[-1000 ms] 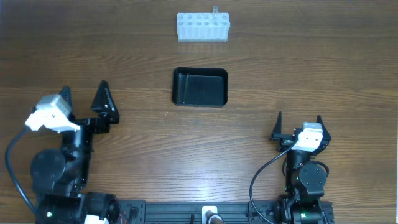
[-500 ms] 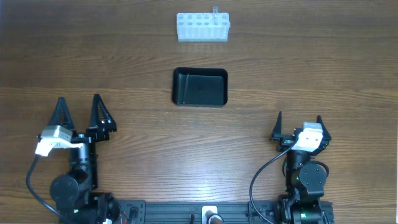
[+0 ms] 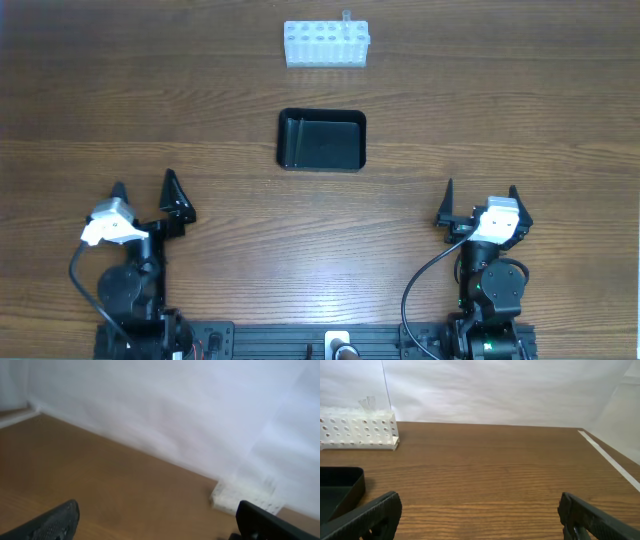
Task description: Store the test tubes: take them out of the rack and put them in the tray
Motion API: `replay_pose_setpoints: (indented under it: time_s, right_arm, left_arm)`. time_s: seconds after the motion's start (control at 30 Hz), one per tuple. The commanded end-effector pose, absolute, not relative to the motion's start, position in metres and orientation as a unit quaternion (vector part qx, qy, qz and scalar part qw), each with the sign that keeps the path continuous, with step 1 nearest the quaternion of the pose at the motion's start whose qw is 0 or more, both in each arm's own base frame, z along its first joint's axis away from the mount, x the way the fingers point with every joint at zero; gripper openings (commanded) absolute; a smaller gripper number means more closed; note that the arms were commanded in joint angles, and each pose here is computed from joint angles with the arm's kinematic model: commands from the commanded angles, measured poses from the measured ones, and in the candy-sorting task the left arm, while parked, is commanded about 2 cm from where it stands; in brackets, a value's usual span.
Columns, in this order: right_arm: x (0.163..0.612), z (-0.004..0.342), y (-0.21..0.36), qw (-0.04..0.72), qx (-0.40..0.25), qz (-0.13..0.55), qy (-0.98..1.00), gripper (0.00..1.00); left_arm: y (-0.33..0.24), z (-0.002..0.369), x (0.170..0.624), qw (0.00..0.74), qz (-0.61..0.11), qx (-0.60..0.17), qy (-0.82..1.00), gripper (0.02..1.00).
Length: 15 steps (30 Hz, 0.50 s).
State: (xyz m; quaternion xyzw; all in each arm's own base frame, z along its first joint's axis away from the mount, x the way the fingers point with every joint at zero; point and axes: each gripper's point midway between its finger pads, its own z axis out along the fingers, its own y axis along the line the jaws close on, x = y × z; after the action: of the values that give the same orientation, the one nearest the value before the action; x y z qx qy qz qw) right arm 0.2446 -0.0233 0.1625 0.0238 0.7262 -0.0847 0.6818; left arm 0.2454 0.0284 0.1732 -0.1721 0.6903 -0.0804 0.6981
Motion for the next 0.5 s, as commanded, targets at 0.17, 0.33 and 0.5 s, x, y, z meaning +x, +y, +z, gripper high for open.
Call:
replay_pose_setpoints:
  time_s: [0.17,0.33,0.5]
  right_arm:
    - [0.244,0.161,-0.025,0.682,0.027,-0.086,0.726,0.991]
    - [0.244,0.161,-0.025,0.682,0.027,-0.086,0.726,0.991]
    - [0.244,0.161,-0.025,0.682,0.027,-0.086,0.726,0.993]
  left_arm:
    - [0.025,0.157,0.245,0.68,-0.028,-0.107,0.725,0.998]
    - [0.014,0.158,0.246,0.68,-0.043,-0.092,0.726,0.998]
    - [0.006,0.158,0.246,0.68,-0.054,-0.08,0.727,0.998]
